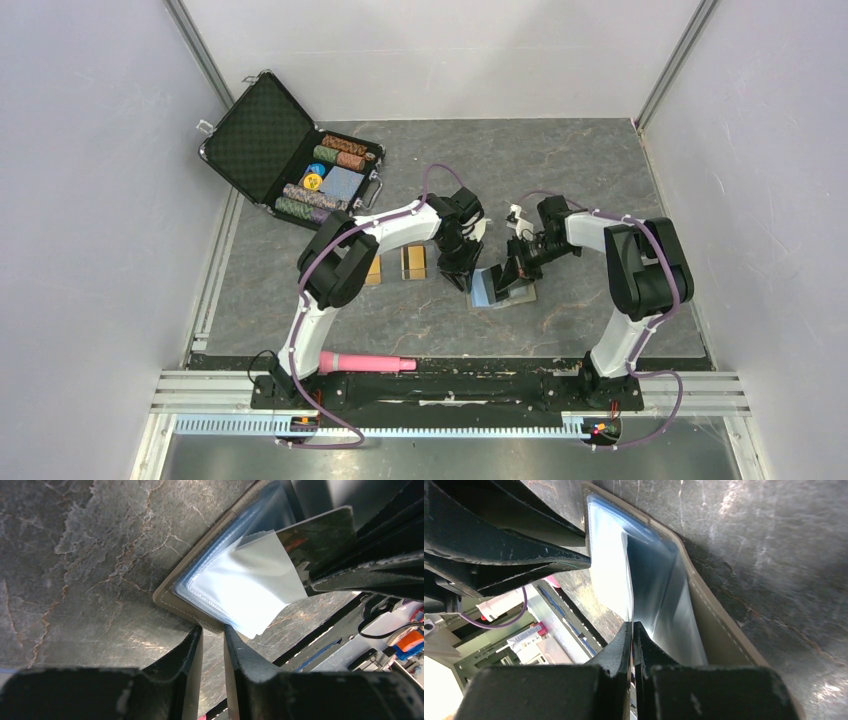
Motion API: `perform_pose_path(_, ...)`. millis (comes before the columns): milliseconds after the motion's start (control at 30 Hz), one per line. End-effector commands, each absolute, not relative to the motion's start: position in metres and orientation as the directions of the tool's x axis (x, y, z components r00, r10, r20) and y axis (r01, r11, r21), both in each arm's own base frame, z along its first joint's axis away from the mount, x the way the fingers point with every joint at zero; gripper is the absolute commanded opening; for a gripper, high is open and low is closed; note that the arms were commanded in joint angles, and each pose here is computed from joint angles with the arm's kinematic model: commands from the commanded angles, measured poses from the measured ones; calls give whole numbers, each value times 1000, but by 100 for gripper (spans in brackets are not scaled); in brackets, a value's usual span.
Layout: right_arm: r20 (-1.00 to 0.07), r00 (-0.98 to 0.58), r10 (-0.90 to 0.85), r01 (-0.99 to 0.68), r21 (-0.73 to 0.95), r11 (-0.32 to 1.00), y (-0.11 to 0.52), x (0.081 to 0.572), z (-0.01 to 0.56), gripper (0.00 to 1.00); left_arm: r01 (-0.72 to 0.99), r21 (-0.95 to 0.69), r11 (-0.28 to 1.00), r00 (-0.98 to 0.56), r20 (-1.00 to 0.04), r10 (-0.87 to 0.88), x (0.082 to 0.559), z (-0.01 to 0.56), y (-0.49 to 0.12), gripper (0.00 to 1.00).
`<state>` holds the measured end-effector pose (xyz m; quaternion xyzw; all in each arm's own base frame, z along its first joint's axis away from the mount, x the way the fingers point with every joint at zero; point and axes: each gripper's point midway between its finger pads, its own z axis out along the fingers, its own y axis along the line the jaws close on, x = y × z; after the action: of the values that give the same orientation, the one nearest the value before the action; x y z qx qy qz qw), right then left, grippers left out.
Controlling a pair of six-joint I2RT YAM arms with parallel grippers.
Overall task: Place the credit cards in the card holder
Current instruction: Insert the credit card into the card holder.
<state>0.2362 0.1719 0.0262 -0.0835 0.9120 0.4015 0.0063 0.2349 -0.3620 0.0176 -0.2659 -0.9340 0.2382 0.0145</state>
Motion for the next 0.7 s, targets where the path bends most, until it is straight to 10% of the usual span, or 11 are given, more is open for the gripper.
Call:
perform_pose_path(0, -56, -980, -189, -171, 714, 679, 173, 223, 13, 0, 541, -403, 738, -826, -92, 556, 236, -5, -356, 29)
perform_pose_path(667, -103, -980, -169, -198, 535, 821, 161, 226, 19, 37, 532, -412, 740, -831, -85, 549, 235, -5, -358, 5)
